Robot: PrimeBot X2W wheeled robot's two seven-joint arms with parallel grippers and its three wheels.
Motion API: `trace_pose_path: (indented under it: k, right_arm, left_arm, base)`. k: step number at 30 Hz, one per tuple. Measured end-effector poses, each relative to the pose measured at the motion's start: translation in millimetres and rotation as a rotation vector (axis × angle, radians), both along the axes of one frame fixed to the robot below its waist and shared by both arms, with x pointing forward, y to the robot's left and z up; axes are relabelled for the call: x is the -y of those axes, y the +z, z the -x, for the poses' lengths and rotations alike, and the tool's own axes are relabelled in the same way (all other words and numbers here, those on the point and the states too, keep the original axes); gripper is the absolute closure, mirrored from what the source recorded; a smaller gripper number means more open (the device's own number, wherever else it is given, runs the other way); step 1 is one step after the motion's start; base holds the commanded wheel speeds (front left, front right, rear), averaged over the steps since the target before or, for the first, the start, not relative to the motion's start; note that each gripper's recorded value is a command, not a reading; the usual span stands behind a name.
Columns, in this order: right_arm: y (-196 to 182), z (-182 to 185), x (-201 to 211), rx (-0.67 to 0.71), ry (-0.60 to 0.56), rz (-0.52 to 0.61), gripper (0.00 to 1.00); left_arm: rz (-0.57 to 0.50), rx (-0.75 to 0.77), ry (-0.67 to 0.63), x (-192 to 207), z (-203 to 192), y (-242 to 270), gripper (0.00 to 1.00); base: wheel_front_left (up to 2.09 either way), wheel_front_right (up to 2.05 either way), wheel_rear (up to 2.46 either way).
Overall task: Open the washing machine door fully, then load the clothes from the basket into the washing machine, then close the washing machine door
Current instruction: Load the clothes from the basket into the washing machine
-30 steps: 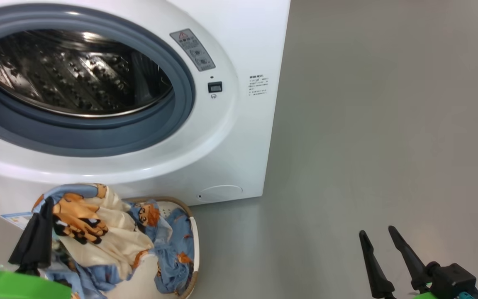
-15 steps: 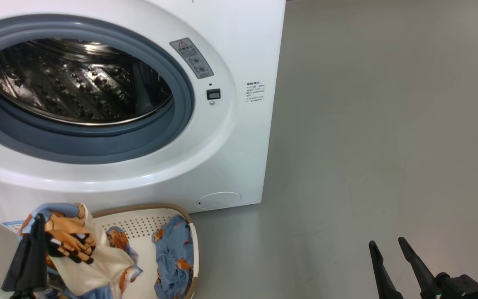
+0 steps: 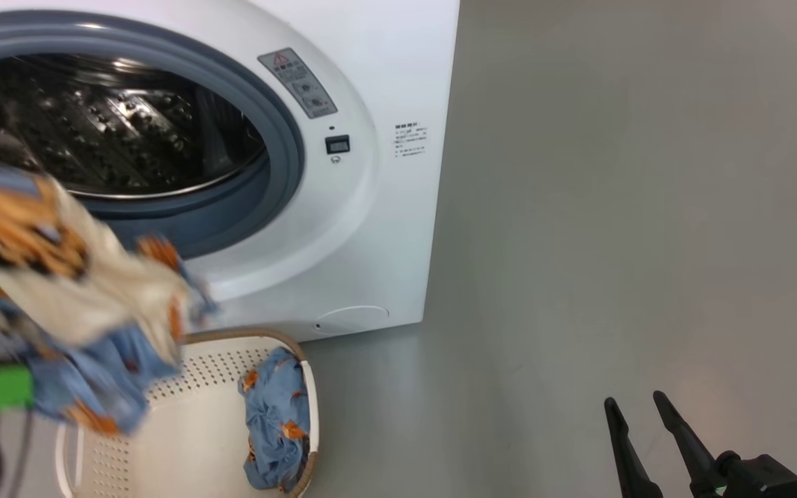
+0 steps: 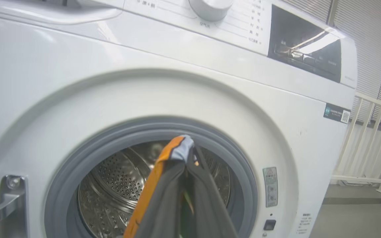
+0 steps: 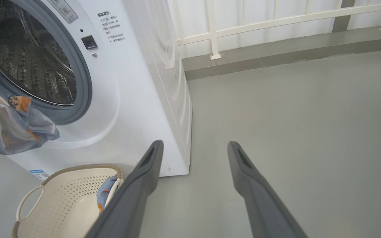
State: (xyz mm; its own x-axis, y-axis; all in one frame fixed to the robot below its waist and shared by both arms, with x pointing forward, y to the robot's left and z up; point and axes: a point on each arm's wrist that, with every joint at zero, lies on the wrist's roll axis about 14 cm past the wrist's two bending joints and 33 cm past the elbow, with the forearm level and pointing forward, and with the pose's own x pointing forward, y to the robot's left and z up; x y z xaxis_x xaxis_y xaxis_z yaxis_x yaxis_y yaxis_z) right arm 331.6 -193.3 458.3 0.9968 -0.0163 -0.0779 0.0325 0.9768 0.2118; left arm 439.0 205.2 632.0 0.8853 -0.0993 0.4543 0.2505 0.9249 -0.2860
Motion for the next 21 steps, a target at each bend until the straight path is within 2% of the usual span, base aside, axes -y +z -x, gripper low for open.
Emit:
trace_pose_path:
  k: [4,8,13,21]
  right_arm:
    - [-2,-5,-3,-0.007,0.006,-0.005,0.00]
    - [-3,-12,-8,-0.008,0.017,-0.009,0.00]
    - [-8,-18,-16,-0.020,0.033,-0.032,0.00]
    - [-16,-20,-17,-0.049,0.019,-0.076,0.00]
  left_arm:
    - [0.012,0.117,0.014,-3,-26,39,1.00]
    - [0.016,0.119,0.008,4,-59,44,1.00]
    - [-0.056,-0.031,-0.028,23,-101,-4,1.00]
    - [-0.087,-0.279,-0.054,35,-147,-90,1.00]
  base:
    - [0.00,0.00,0.00]
    - [0.00,0.00,0.00]
    - [0.00,0.00,0.00]
    - [0.00,0.00,0.00]
